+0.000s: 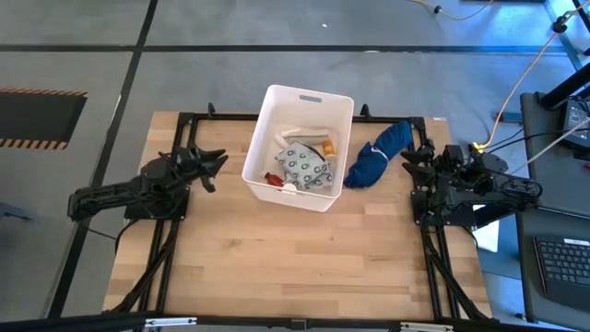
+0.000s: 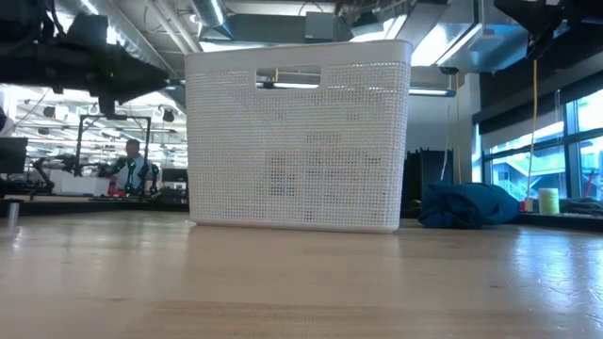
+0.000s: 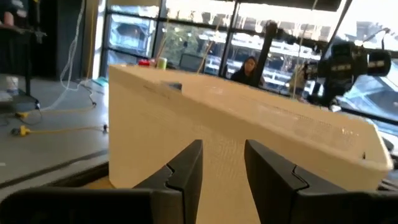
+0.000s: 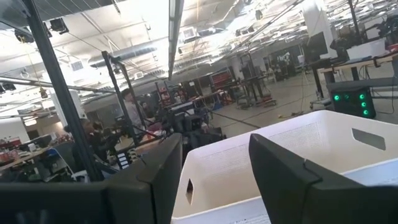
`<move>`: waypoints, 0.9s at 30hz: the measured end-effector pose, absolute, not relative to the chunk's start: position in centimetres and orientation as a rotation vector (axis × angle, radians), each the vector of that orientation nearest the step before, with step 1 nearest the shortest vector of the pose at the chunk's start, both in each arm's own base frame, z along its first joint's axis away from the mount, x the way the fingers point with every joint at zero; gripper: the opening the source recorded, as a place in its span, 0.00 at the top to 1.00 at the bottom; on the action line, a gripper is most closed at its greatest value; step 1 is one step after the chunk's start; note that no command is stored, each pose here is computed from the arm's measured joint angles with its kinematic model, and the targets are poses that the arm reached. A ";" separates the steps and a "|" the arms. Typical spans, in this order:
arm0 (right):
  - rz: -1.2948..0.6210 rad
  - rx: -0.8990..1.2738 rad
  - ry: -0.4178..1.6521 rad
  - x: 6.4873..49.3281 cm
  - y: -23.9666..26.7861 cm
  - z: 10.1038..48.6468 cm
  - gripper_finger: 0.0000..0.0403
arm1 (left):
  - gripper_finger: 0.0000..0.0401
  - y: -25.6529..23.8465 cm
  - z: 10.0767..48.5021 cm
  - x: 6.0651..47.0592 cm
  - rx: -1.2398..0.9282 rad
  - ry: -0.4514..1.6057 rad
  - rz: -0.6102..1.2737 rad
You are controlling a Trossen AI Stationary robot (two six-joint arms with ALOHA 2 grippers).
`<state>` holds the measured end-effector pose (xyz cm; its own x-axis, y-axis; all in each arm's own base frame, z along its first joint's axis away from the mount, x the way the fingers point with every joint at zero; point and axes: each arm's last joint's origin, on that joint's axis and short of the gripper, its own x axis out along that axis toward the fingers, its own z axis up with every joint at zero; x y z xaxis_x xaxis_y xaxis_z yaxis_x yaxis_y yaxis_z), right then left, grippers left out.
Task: Pick & place medical supplies in basket/bin
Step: Return to Home Position
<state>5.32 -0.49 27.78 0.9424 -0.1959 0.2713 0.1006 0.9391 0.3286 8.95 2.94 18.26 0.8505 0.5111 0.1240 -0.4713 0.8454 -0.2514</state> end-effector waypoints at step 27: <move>-0.240 0.163 -0.255 8.0 -0.6 22.9 0.53 | 0.72 3.1 17.1 9.1 -0.184 -0.108 0.515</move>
<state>7.95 -0.58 22.90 0.9396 -0.2544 0.2290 0.2133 0.9584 0.1895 9.13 3.10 17.11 0.8651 0.4984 0.0567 -0.4789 0.8542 -0.2023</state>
